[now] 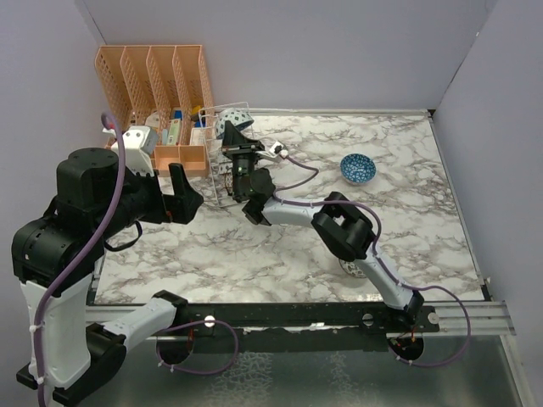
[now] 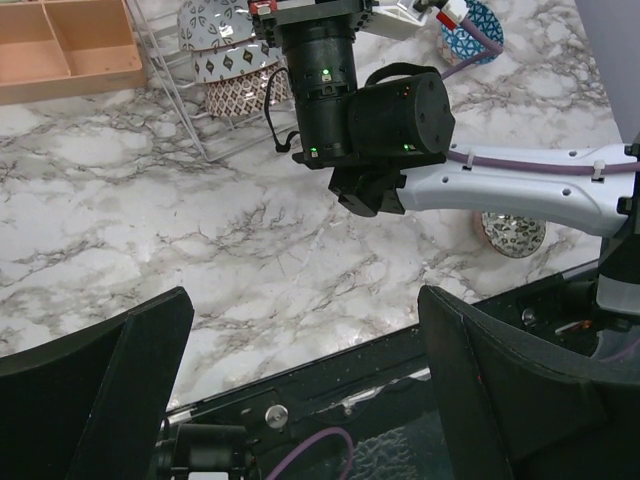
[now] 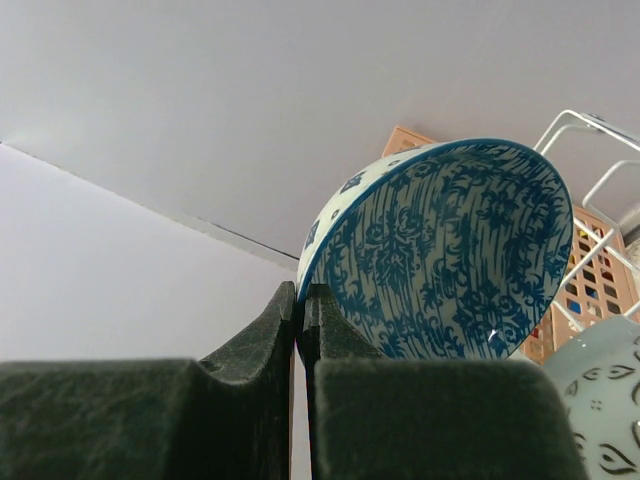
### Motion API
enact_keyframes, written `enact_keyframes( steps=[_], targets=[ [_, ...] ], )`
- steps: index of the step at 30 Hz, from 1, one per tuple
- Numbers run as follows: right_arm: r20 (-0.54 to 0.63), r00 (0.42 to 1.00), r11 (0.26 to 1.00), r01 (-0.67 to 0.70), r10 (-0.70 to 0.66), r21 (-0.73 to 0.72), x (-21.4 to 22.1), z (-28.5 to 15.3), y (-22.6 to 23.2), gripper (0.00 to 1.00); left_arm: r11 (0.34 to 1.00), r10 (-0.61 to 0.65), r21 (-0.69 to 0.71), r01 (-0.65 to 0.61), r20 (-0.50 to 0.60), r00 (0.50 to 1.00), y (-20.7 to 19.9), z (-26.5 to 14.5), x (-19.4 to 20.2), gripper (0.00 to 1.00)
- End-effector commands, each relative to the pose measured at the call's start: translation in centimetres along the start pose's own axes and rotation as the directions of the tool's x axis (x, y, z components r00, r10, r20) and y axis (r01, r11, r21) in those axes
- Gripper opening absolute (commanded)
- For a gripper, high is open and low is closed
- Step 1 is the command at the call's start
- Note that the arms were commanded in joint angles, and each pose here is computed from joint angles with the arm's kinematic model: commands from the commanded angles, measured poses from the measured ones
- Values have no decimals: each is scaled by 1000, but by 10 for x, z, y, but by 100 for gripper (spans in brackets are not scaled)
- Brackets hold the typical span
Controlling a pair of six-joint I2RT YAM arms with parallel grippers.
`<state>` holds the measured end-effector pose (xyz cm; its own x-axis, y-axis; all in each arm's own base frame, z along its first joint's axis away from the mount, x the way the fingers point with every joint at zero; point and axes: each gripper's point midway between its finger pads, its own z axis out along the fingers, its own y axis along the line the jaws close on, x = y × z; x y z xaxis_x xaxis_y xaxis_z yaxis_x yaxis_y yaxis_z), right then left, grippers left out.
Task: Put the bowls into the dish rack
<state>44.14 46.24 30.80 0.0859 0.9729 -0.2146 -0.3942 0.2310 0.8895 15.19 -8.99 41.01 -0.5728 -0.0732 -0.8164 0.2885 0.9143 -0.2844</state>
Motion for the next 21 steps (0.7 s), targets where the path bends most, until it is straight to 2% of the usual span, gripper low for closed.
enact_keyframes(
  steps=[1,17,21],
  targets=[
    [27,995,996,-92,93,-17,-5,2,1,1,999,29,37,-29,-3,1000,-5,-3,4,98],
    [-38,989,990,-139,140,23,19,3,-40,1,999,28,46,-26,-24,999,-5,-1,12,98],
    [-59,986,987,-152,155,52,24,3,-49,6,998,34,46,-32,-32,999,-4,1,13,98]
  ],
)
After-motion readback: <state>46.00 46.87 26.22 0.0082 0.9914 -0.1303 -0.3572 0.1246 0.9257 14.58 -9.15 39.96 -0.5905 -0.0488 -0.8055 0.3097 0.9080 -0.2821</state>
